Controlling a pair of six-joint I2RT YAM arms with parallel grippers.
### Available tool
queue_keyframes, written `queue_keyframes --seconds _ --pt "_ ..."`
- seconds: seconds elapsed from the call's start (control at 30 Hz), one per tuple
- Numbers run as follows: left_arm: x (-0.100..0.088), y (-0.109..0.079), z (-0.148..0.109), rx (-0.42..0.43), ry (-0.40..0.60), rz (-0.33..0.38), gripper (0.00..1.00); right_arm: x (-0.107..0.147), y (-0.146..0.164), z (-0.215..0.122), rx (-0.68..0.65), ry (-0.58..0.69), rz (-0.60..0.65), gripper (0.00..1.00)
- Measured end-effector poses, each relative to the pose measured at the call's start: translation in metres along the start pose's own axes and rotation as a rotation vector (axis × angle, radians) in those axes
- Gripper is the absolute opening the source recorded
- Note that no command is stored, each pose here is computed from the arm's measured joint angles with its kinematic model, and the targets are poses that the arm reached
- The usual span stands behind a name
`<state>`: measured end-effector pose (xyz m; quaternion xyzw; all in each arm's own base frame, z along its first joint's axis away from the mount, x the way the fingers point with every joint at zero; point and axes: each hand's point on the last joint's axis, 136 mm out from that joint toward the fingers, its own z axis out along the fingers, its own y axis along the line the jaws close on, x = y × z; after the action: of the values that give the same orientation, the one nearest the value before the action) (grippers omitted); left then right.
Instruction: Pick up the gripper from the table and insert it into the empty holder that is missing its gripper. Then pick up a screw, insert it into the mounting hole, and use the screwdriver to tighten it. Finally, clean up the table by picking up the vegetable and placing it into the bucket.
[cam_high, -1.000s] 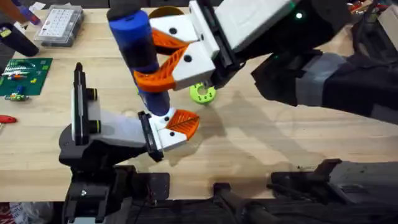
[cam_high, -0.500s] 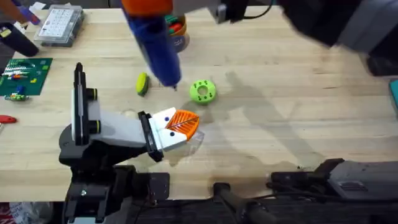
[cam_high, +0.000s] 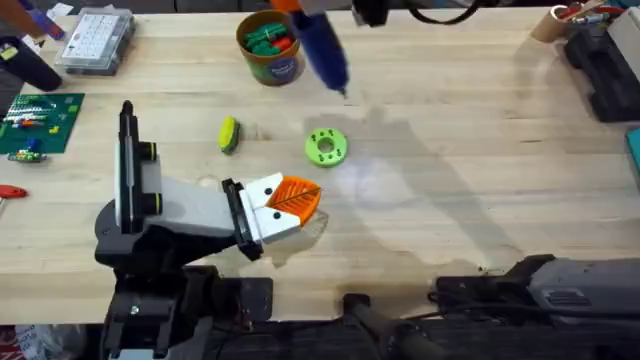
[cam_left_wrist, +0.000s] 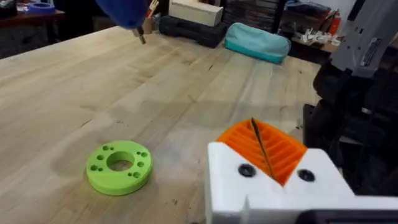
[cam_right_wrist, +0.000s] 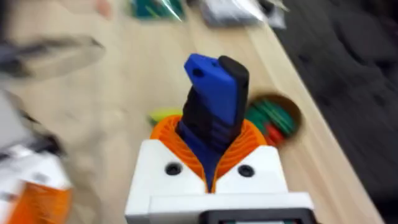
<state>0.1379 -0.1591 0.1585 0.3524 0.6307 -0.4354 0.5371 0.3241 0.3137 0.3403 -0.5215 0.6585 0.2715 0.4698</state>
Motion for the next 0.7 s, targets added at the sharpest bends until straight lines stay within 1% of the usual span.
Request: queue_keyframes --seconds 0.1,0.2,0.33,0.43,0.53,0.63,0.7 --pt "0.0 0.0 0.0 0.0 0.0 0.001 0.004 0.035 -0.022 0.003 0.117 0.159 -0.064 0.021" --pt "0.0 0.0 0.0 0.0 0.0 0.012 0.004 0.079 -0.042 0.008 0.196 0.351 -0.126 0.021" --pt "0.0 0.0 0.0 0.0 0.0 0.038 0.004 0.148 -0.064 0.014 0.227 0.627 -0.192 0.021" --pt "0.0 0.0 0.0 0.0 0.0 0.047 0.004 0.197 -0.078 0.014 0.217 0.798 -0.216 0.021" --pt "0.0 0.0 0.0 0.0 0.0 0.053 0.004 0.235 -0.095 0.013 0.212 0.908 -0.226 0.021" --pt "0.0 0.0 0.0 -0.001 0.0 0.054 0.004 0.269 -0.11 0.008 0.207 0.988 -0.203 0.021" --pt "0.0 0.001 0.0 -0.005 -0.001 0.055 0.004 0.287 -0.117 0.003 0.205 1.025 -0.183 0.021"
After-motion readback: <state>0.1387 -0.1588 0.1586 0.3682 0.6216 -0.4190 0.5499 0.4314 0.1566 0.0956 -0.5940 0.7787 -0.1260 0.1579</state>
